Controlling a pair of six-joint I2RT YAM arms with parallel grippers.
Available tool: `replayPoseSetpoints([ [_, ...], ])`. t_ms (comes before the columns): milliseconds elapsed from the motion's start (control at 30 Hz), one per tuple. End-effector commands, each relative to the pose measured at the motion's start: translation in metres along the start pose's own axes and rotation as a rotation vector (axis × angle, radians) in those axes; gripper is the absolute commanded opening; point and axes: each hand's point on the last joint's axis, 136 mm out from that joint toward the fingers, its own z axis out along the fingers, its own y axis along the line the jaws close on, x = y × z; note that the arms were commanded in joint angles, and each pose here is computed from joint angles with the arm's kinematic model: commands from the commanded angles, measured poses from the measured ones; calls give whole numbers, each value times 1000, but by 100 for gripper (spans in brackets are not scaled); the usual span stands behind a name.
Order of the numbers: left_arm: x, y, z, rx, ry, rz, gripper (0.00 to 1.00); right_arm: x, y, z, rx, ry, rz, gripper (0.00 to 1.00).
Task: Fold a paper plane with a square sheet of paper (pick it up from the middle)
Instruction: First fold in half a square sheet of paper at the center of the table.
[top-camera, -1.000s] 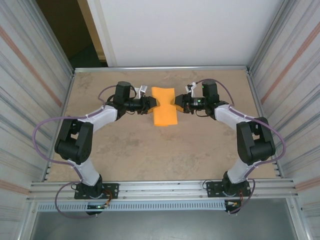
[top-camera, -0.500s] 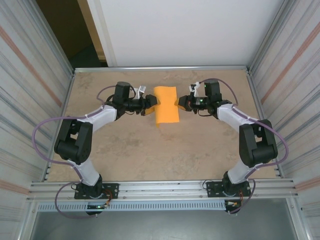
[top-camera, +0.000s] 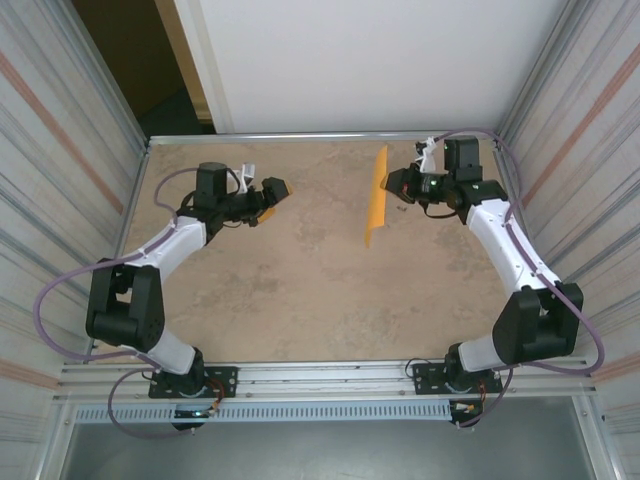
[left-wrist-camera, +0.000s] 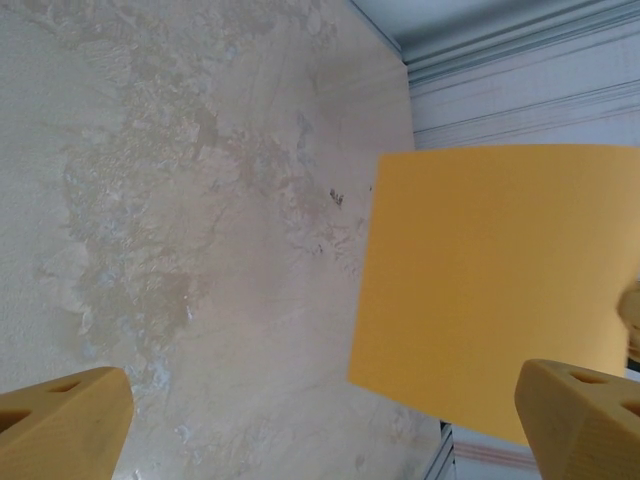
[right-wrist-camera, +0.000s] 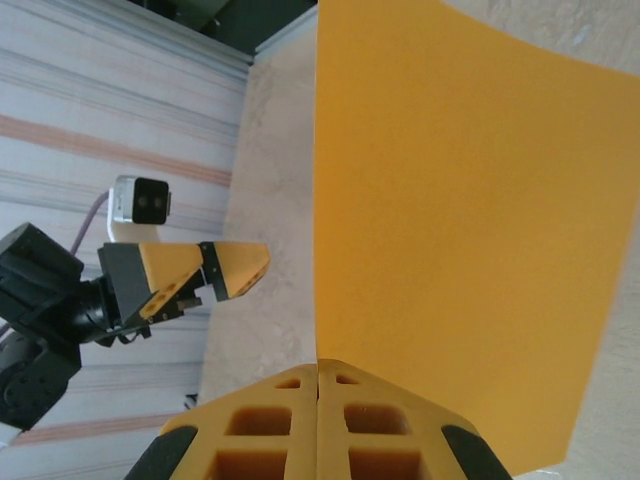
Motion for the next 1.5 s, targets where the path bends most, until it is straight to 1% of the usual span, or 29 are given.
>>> replayPoseSetpoints([
  [0,7,3,0,-5,11,9,99,26,-9,14,114,92,2,0],
  [67,11,5,4,1,22,1,99,38,-9,35,127,126,10,0],
  [233,24,17,14,-20,57,-25,98,72,-15,97,96,217,81,0],
  [333,37,26,21,-38,85,-32,97,84,-12,125,27,222,105,0],
  [433,50,35,28,-59,114,-45,96,91,-19,138,3,211,122,0],
  [633,76,39,41,-101,181,-15,91,104,-50,136,18,190,153,0],
  [767,94,41,54,-131,235,-2,86,117,-82,134,69,209,206,0],
  [967,118,42,74,-183,324,36,79,128,-109,135,142,219,226,0],
  [1067,126,43,81,-203,358,55,75,133,-121,135,170,224,245,0],
  [1167,131,43,87,-221,377,76,75,137,-128,135,185,229,262,0],
  [1300,136,48,94,-264,412,94,70,139,-134,136,202,234,279,0],
  [1467,133,46,107,-304,427,121,67,141,-140,137,204,237,322,1],
])
